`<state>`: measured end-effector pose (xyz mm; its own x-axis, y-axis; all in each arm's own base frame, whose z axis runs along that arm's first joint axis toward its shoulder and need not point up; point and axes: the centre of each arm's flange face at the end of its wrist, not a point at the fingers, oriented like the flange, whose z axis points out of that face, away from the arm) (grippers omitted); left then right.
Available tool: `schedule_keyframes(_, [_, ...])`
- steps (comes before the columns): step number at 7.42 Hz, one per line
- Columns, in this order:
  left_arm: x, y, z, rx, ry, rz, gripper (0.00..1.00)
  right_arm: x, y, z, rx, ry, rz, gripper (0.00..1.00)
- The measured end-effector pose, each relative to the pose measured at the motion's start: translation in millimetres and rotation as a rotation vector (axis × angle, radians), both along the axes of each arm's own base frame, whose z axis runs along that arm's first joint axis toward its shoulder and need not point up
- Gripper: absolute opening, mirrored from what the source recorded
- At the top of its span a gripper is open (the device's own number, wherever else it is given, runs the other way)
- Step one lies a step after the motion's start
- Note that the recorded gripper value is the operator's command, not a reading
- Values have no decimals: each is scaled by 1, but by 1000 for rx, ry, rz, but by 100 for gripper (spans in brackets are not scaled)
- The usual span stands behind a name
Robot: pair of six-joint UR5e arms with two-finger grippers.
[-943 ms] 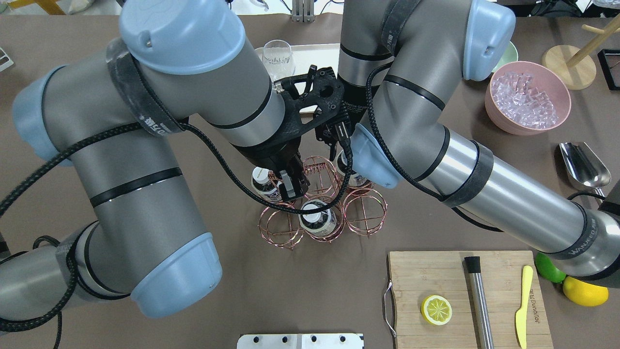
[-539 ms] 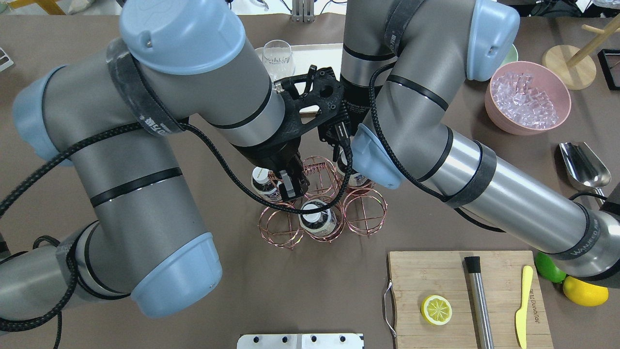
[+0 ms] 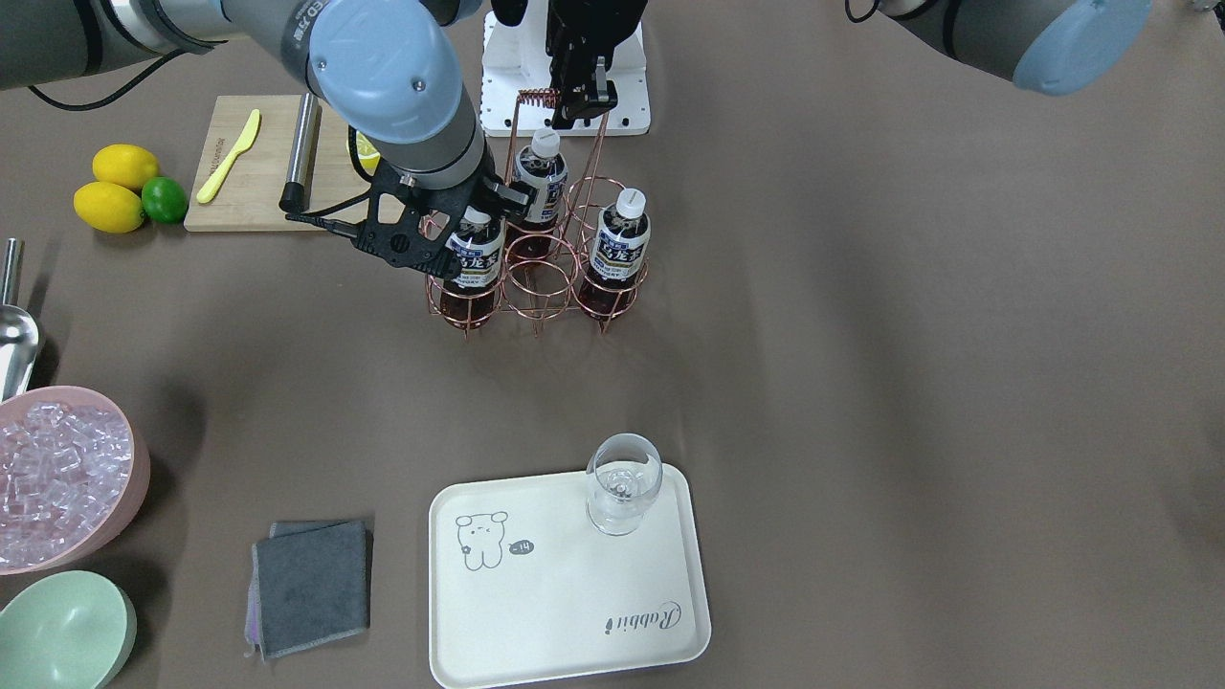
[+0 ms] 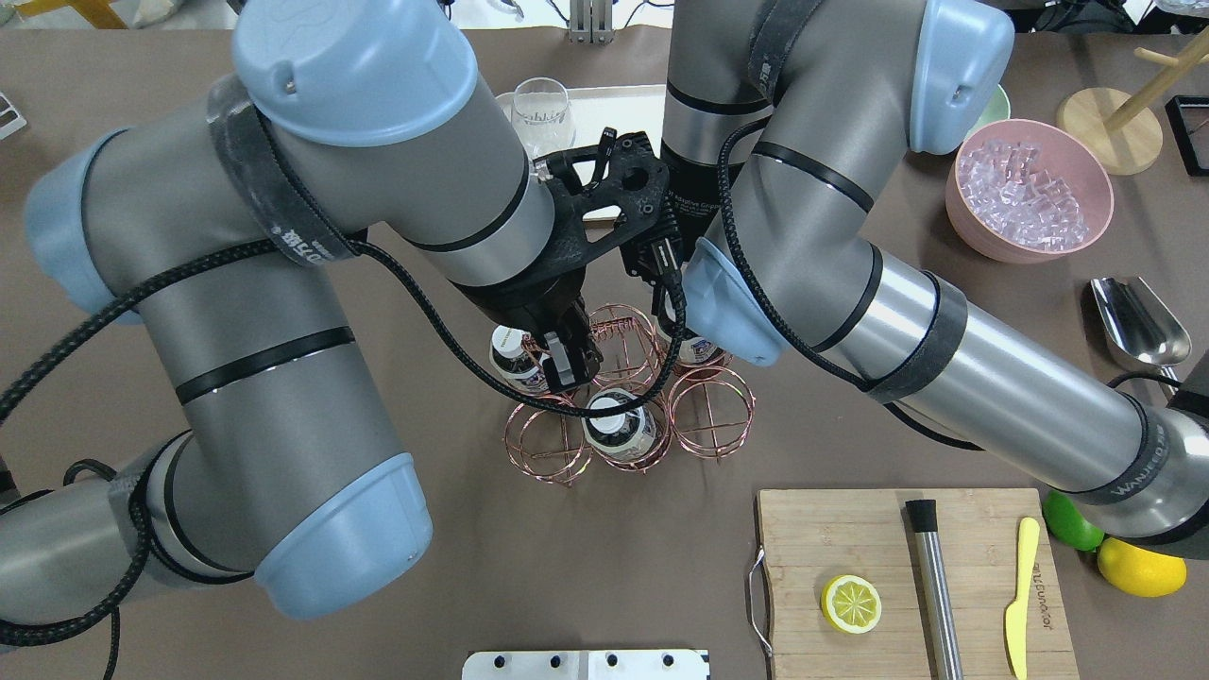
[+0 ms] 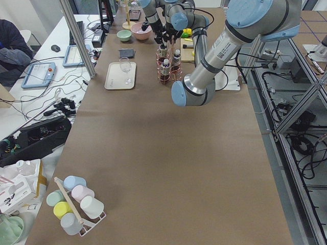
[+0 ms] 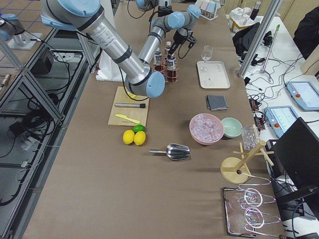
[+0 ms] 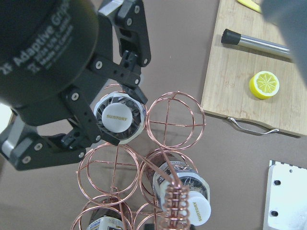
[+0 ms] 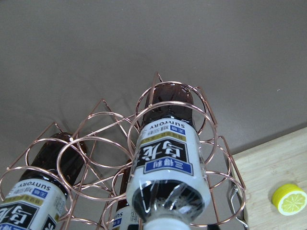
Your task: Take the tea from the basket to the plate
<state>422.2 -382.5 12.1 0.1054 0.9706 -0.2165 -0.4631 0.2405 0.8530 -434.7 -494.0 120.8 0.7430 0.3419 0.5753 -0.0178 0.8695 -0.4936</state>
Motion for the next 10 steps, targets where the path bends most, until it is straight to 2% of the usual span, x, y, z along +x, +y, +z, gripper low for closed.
schedule_keyframes(1, [0, 0, 0, 0, 0, 0, 0, 0, 0, -1, 2, 1, 1, 49])
schedule_keyframes(2, [0, 0, 0, 0, -1, 0, 0, 0, -1, 0, 3, 2, 2, 40])
schedule_keyframes(5, [0, 0, 0, 0, 0, 1, 0, 0, -1, -1, 6, 3, 2, 0])
schedule_keyframes(10, [-1, 1, 1, 0, 0, 1, 0, 1, 0, -7, 3, -7, 4, 0])
